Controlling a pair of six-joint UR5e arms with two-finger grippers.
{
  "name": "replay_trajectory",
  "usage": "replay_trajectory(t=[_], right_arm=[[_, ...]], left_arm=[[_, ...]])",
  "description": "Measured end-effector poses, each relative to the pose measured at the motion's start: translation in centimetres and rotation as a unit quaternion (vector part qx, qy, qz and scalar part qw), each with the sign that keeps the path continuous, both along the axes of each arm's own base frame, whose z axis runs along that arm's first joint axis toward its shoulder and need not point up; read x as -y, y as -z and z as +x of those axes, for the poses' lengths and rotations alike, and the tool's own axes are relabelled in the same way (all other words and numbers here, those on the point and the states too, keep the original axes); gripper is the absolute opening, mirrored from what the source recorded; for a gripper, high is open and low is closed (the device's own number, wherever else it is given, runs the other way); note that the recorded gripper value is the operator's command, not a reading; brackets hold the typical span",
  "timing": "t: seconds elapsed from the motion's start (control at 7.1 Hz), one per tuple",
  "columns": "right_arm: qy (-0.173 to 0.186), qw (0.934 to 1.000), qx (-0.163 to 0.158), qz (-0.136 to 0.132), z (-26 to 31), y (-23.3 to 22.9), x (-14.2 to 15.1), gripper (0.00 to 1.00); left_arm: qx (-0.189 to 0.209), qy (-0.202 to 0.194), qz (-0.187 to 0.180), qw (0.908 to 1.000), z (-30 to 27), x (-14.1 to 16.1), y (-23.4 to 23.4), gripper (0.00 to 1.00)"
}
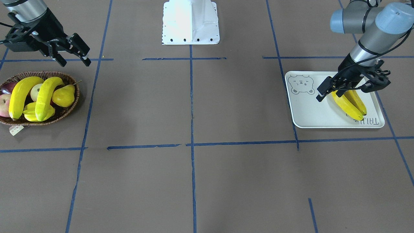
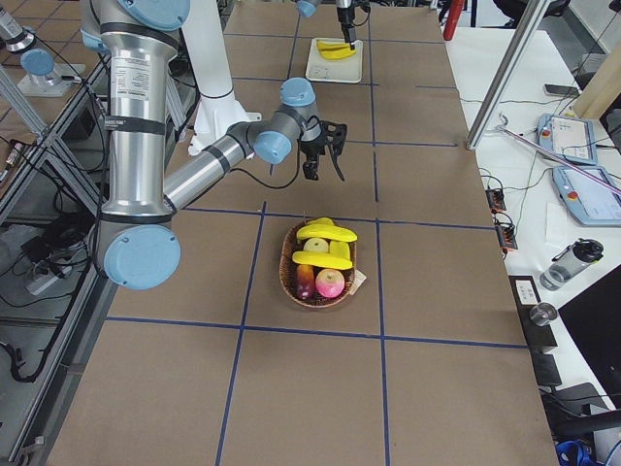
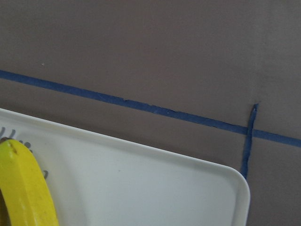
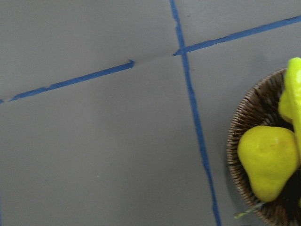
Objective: Transfer all bananas from basket to plate
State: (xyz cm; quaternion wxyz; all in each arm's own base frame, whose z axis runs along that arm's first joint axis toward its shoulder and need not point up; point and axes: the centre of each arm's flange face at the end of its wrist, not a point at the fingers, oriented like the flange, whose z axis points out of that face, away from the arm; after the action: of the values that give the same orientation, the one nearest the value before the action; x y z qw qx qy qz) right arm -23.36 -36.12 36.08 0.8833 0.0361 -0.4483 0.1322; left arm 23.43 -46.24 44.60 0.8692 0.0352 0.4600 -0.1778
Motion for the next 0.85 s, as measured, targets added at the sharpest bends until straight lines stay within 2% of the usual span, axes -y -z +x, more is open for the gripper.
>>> replay_trajectory(t=[0.28, 0.85], right_arm=[[-0.012, 0.9982, -0.054, -0.021, 0.4, -5.5, 0.1, 1.0], [-0.003, 0.9936, -0.102, -0.048, -0.5, -11.6, 1.1, 0.98]], left_arm=[[-0.032, 0.011, -0.018, 0.9993, 1.5, 0.0, 3.0, 1.0], [-0.048, 0.009, -0.026, 0.9985, 3.3, -0.3, 4.8, 1.0]])
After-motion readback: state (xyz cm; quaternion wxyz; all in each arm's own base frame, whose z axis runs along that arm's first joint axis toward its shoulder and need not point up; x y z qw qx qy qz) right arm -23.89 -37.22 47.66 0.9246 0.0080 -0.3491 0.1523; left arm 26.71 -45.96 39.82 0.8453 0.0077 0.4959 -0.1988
